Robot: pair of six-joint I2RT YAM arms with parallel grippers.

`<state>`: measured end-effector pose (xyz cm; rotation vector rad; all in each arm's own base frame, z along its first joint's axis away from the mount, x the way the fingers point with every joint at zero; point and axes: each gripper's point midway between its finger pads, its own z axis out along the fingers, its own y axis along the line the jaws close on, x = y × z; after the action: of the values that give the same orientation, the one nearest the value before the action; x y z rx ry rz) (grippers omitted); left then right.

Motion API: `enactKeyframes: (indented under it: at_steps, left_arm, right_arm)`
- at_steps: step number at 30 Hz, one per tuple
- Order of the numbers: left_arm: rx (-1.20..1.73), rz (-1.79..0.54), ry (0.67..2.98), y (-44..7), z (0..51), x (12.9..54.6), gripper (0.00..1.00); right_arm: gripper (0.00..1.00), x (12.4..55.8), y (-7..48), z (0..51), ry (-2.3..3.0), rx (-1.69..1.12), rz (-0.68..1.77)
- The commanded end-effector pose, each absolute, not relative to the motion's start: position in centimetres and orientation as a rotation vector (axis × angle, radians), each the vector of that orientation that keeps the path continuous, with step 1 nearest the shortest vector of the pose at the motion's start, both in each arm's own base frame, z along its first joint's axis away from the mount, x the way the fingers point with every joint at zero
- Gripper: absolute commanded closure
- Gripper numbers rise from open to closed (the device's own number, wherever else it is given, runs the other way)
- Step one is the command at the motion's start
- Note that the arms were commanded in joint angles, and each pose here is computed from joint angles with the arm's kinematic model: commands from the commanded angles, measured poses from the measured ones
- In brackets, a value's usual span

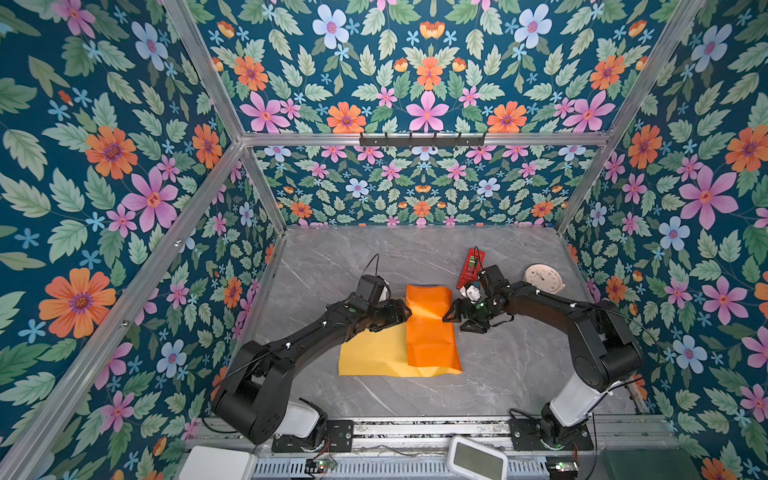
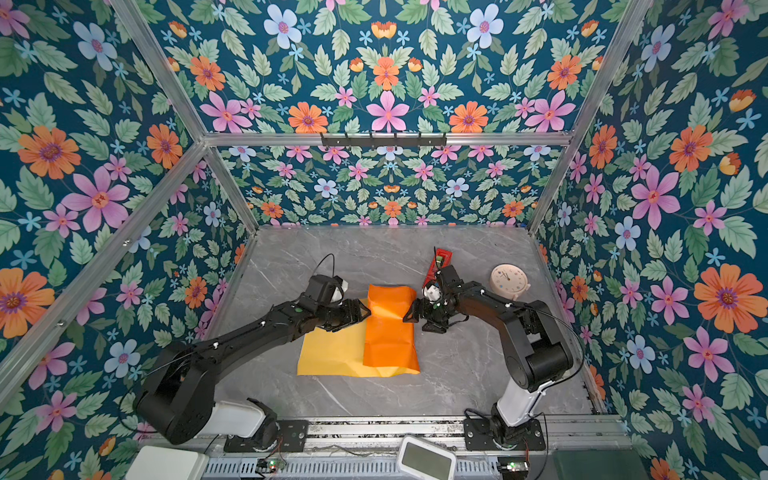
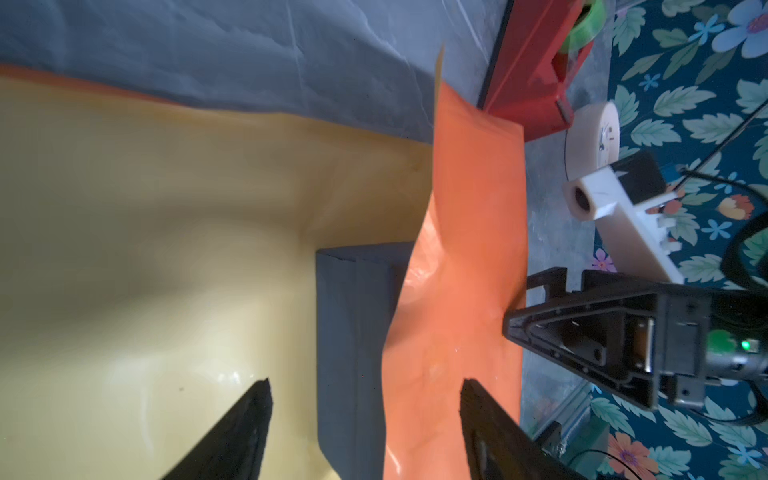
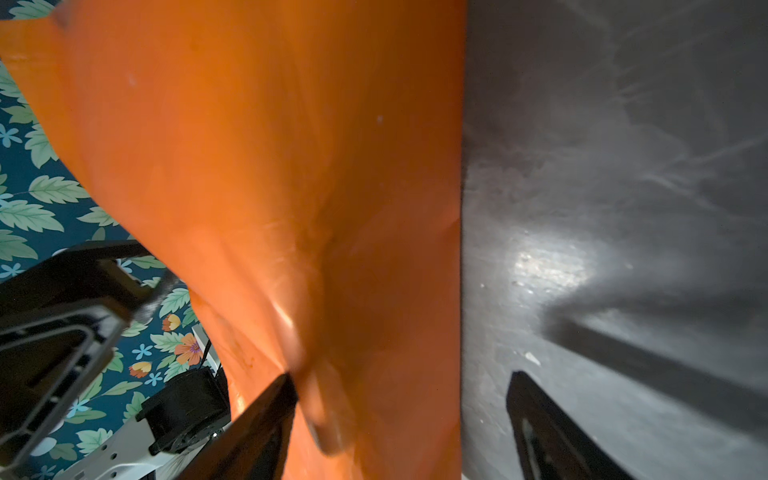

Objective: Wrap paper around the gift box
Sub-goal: 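Release the orange sheet with the left gripper and move it to the yellow paper's edge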

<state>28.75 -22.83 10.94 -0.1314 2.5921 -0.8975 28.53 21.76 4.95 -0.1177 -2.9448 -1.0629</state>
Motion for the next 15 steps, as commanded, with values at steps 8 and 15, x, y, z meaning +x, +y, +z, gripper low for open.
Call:
enactKeyframes:
  at_steps: [8,15]
  left_arm:
    - [-0.444,-0.488,2.624,-9.8,8.8,25.9,0.14]
    - [-0.607,-0.352,2.701,-6.7,6.5,24.1,0.11]
  right_arm:
    - [0.2,25.6,16.4,0.8,-2.994,-0.252,-0.545]
    - [0.2,26.1,16.7,1.4,-3.005,-0.243,-0.566]
